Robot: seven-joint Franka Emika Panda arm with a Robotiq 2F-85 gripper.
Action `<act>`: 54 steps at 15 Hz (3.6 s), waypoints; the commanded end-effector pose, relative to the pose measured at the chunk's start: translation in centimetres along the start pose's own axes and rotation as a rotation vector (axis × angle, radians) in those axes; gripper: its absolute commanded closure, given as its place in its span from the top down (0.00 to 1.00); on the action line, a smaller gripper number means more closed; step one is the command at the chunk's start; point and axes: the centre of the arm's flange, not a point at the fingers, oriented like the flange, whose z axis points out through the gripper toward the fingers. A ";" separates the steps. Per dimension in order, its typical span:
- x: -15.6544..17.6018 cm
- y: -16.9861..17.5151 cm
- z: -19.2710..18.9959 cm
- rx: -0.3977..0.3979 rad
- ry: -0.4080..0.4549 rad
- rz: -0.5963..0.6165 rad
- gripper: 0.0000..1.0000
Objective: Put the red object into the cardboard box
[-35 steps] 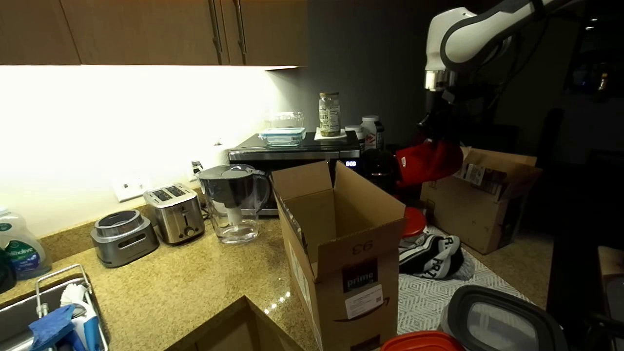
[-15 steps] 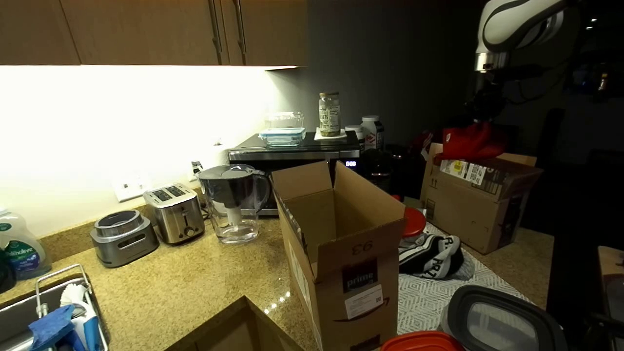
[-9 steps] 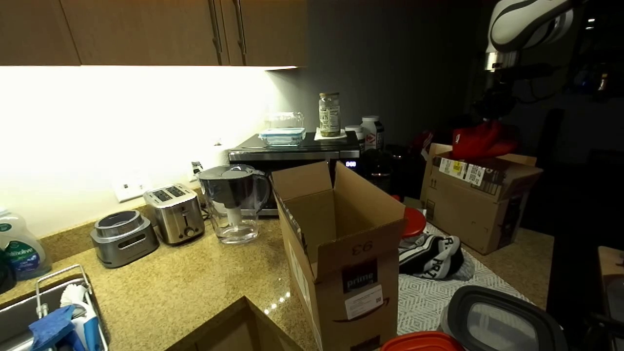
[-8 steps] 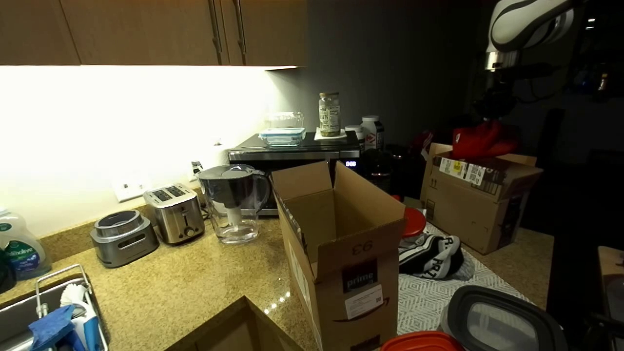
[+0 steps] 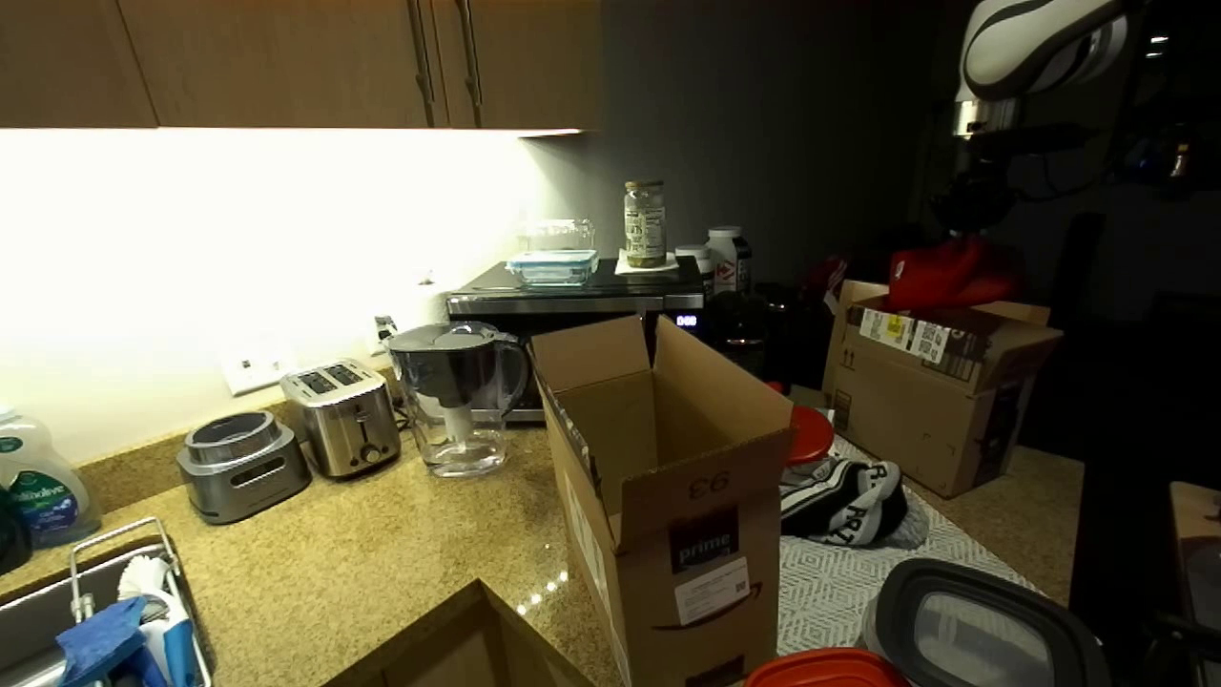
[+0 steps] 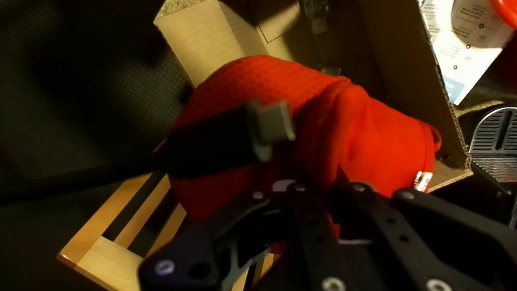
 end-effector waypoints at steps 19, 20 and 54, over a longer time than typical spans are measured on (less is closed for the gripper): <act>-3.9 -3.5 7.5 -0.011 -0.026 -0.068 0.03; -4.1 -4.1 7.7 -0.012 -0.019 -0.078 0.03; -19.3 -20.9 6.7 0.062 -0.231 -0.809 1.00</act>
